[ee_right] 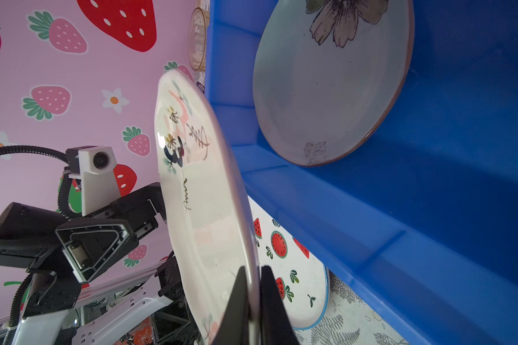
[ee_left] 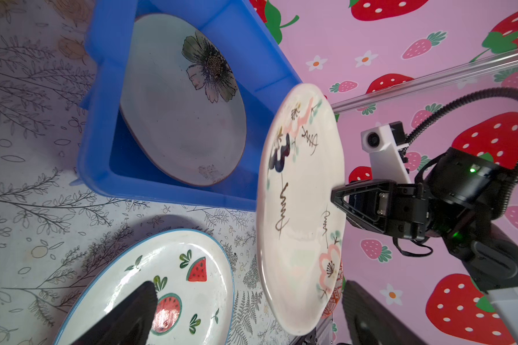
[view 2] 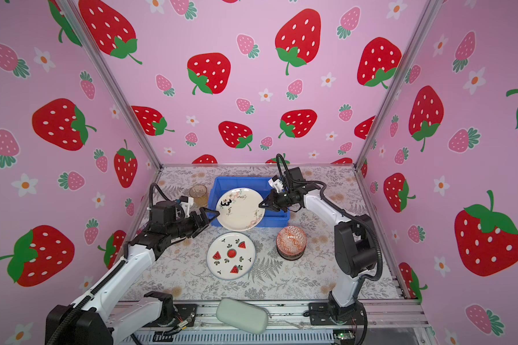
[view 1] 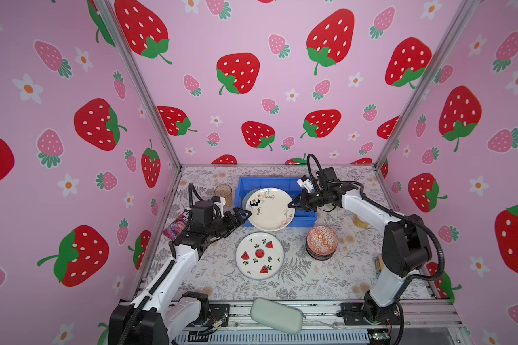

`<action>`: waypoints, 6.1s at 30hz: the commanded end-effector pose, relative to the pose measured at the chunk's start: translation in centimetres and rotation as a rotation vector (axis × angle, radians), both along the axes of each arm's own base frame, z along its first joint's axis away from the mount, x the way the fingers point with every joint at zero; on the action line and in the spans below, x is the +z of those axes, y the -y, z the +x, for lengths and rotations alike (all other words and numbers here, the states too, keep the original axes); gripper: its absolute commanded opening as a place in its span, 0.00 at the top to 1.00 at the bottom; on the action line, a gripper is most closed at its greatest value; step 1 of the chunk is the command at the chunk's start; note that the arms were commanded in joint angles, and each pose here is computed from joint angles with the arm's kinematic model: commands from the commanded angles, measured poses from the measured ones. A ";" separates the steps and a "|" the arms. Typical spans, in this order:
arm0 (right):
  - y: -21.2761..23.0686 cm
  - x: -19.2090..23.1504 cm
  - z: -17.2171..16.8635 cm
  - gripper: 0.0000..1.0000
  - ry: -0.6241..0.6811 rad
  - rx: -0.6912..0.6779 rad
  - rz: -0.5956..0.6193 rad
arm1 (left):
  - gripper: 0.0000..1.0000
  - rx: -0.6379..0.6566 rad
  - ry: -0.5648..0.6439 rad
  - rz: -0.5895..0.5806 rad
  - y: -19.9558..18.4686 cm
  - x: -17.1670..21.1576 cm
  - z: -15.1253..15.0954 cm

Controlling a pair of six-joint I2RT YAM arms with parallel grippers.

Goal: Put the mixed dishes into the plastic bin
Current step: 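Carry the cream plate over the bin with the right gripper while left releases, then lower the cream plate onto the green plate in the bin with the right gripper, then open the right gripper and lift it out of the blue bin, then move the right gripper down to the watermelon plate rim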

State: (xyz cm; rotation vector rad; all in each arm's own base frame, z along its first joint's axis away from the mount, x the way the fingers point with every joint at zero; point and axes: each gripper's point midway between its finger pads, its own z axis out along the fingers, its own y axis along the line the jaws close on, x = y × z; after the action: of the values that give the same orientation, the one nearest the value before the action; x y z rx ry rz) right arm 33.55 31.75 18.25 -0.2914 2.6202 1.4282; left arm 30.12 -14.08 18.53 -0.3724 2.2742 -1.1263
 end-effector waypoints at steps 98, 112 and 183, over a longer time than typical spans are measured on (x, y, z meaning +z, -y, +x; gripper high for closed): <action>-6.6 -9.6 9.4 0.72 -0.053 -0.189 -0.032 | 0.01 0.102 -0.019 0.020 -3.5 -0.4 -1.6; -5.9 -9.3 10.0 0.69 0.000 -0.207 -0.107 | 0.01 0.105 -0.021 0.017 -3.7 -0.5 -1.7; 3.5 6.1 -0.9 0.01 0.576 -0.108 -0.154 | 0.16 0.096 -0.348 0.090 -2.4 -12.1 -9.9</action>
State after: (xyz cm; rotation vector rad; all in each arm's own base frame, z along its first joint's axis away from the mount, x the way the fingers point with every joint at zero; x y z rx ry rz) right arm 32.90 27.84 23.02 -0.4255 2.2976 0.8829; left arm 19.47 -11.32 6.20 -0.6917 2.6100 -0.9364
